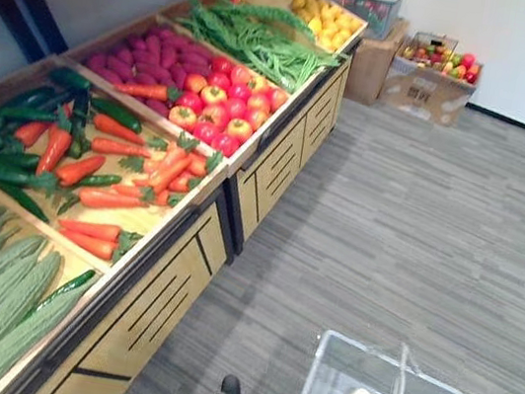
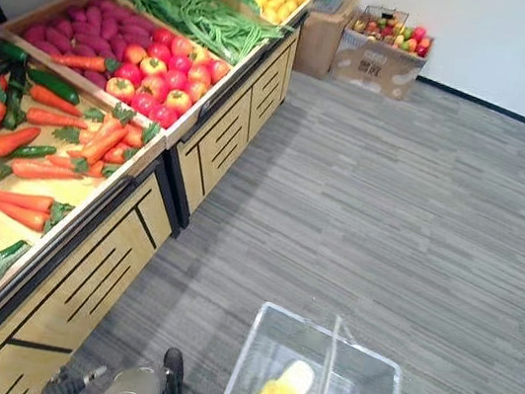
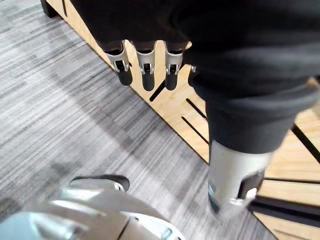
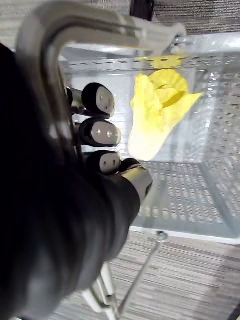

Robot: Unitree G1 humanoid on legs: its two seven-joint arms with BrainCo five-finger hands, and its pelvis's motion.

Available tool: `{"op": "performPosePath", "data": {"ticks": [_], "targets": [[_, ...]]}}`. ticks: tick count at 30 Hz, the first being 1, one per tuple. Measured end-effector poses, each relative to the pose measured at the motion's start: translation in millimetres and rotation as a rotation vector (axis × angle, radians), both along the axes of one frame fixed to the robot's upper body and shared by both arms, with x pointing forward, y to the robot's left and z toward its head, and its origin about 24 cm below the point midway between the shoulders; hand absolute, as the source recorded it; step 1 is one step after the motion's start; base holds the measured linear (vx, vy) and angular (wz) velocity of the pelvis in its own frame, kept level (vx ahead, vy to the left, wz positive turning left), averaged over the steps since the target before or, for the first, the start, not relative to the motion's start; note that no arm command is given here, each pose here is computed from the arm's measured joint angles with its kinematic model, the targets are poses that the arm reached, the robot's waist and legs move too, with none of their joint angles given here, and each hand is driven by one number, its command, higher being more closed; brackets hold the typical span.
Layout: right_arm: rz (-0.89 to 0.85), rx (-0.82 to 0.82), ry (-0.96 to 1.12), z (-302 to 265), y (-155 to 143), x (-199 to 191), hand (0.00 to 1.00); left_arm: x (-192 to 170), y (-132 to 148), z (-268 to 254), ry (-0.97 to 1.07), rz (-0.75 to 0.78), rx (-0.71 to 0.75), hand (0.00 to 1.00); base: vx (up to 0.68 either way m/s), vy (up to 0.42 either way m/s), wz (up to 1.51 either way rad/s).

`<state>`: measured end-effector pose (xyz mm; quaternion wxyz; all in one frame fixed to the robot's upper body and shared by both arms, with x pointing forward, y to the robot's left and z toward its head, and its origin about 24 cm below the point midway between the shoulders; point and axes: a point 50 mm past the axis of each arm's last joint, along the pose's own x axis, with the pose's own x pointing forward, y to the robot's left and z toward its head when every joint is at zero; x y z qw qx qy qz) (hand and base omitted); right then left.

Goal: Pick vegetable in the basket

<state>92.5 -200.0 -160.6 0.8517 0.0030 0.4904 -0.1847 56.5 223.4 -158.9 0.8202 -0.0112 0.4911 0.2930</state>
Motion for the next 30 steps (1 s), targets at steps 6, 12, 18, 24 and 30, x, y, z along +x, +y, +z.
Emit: {"op": "performPosePath", "data": {"ticks": [6,12,18,24,30], "targets": [[0.018,-0.02,-0.01,1.7,-6.0,3.3,1.0,-4.2,6.1,-0.2,0.051,-0.124,0.031,0.0,0.08,0.059,-0.05],[0.024,-0.019,-0.042,3.8,-4.3,11.7,1.0,-4.4,11.2,1.3,0.06,-0.188,0.038,0.0,0.24,0.074,0.53],[-0.061,-0.009,-0.022,1.9,-10.8,4.6,1.0,-2.4,8.3,0.0,0.04,-0.102,0.011,0.0,0.32,-0.102,0.61],[-0.12,-0.033,-0.008,3.8,-32.6,-4.4,1.0,-9.0,-0.5,-4.8,0.035,-0.018,-0.071,0.0,0.45,-0.386,0.88],[-0.083,-0.077,0.012,7.9,-53.7,-5.5,1.0,-13.4,-12.7,-8.1,0.011,0.079,-0.144,0.0,0.33,-0.288,0.84]]}}
